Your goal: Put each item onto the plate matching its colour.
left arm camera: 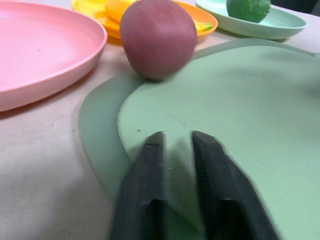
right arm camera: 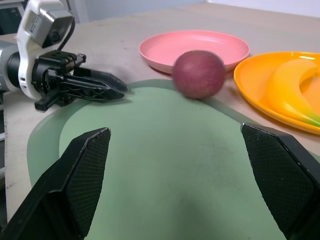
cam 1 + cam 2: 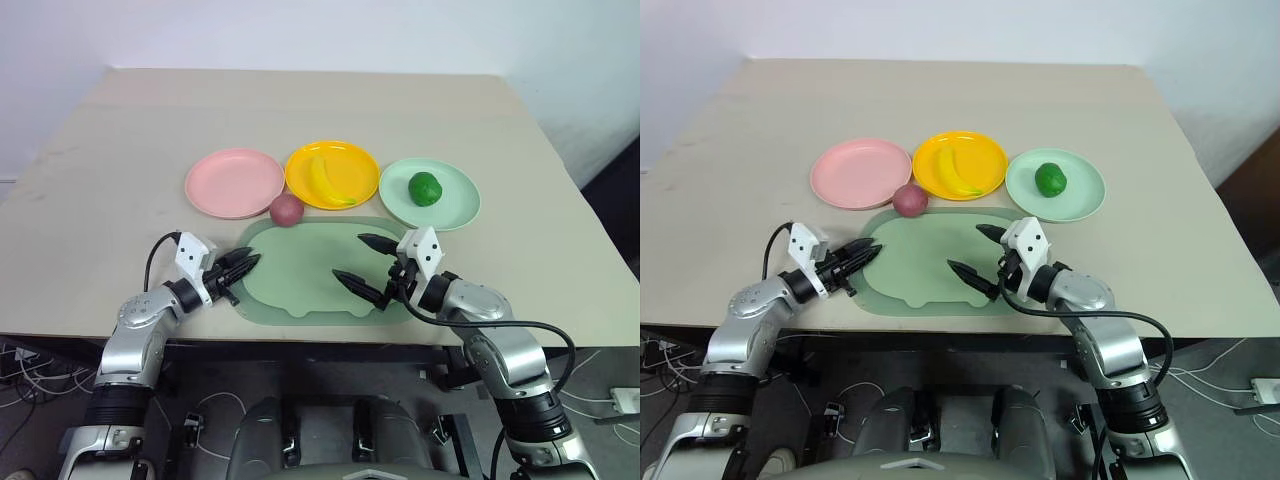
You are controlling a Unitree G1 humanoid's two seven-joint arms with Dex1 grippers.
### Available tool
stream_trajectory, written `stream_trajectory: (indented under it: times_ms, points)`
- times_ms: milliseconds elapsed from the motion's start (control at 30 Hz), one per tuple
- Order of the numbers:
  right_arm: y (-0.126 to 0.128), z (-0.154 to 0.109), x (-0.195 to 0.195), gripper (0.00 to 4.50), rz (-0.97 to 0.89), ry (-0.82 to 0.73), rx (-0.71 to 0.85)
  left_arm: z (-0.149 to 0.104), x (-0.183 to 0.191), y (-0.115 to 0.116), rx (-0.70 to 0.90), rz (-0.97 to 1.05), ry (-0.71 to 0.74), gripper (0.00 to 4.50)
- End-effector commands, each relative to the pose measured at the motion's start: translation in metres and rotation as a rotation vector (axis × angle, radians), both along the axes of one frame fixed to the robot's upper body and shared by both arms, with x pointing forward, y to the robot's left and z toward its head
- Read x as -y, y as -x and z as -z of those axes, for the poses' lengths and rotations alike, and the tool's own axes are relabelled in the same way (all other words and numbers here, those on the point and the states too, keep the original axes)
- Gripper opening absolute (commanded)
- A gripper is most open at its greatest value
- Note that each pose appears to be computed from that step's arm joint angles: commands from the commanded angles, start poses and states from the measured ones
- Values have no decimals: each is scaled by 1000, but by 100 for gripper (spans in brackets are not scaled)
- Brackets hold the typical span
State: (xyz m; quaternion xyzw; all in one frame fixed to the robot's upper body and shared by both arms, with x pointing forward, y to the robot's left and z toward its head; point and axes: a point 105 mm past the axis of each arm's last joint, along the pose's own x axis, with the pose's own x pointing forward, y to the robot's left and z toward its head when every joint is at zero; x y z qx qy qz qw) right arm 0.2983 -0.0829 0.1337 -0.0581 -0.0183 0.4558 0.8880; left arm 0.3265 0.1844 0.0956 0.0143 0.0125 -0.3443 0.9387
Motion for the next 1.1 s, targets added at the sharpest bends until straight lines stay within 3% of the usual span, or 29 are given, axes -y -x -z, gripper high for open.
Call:
stream_trajectory:
  times_ms: [33,233,633,900,1100]
  points:
    - [1,-11,-5,444,-19,-6,53,-16,3,1,62,9,31,250]
    - [1,-13,-6,444,-25,-13,56,-34,23,-10,102,8,43,445]
    - [0,-11,-7,444,-13,-13,50,-88,57,-40,166,-26,77,445]
    - [-5,-8,0,444,28,4,46,-81,63,-78,106,-102,-12,445]
    - [-6,-7,3,444,50,12,47,-73,69,-91,71,-96,-18,445]
